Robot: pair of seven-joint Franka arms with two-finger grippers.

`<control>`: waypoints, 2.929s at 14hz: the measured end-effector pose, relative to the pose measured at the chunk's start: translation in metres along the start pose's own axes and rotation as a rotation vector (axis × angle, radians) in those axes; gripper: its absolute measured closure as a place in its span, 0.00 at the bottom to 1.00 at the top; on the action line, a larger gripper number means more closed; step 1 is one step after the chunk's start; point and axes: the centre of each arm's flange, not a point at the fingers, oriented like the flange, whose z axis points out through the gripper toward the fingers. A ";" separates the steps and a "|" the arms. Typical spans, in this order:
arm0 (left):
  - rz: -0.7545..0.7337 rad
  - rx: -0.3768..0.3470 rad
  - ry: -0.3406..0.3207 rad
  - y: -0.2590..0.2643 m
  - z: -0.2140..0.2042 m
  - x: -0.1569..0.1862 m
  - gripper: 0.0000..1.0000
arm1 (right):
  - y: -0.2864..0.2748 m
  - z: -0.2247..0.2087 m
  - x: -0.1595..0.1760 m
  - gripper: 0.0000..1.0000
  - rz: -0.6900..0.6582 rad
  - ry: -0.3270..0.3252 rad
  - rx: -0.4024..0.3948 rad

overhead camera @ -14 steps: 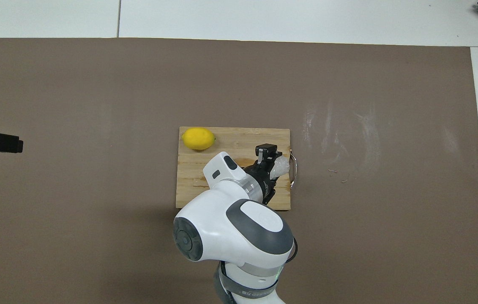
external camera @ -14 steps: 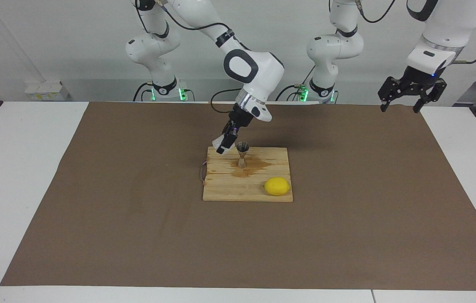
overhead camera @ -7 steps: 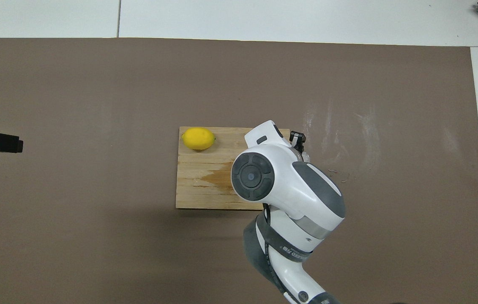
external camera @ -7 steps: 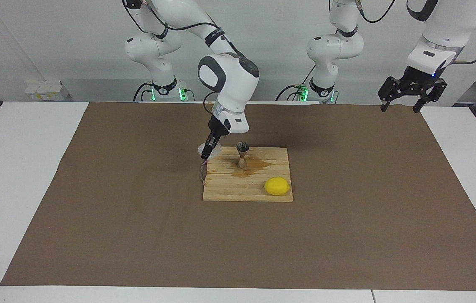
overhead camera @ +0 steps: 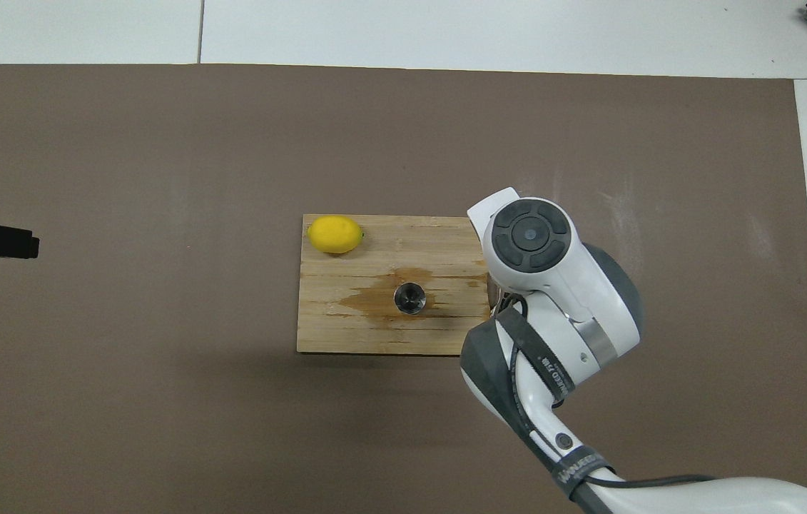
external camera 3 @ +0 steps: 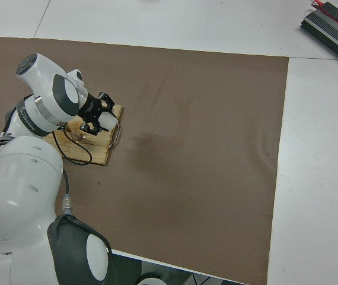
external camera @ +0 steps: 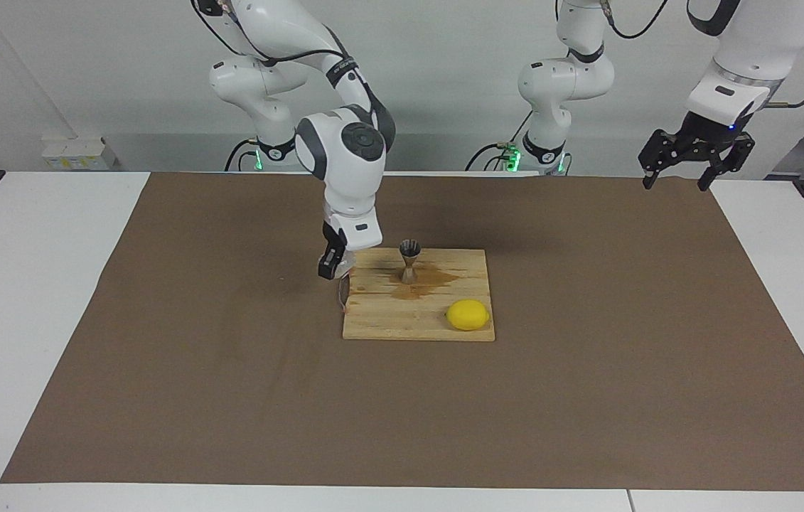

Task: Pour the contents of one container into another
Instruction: 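Carry the white cup back to its starting spot with the right gripper, then set down the white cup and open the right gripper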

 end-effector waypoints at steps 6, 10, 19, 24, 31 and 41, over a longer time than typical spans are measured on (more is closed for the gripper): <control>0.000 0.000 0.000 0.000 0.000 0.000 0.00 | 0.027 0.041 -0.049 0.46 -0.069 0.106 0.087; 0.000 0.000 0.000 0.000 0.000 0.000 0.00 | 0.027 0.068 -0.077 0.46 -0.093 0.167 0.102; 0.000 0.000 0.000 0.000 0.000 0.000 0.00 | 0.017 0.100 -0.123 0.45 -0.168 0.172 0.108; 0.000 0.000 0.000 0.000 0.000 0.000 0.00 | 0.006 0.114 -0.126 0.33 -0.170 0.185 0.077; 0.000 0.000 0.000 0.000 0.000 0.000 0.00 | 0.013 0.096 -0.148 0.00 -0.182 0.181 0.079; 0.000 0.000 0.000 0.000 0.000 0.000 0.00 | 0.057 -0.072 -0.197 0.00 0.083 0.189 0.051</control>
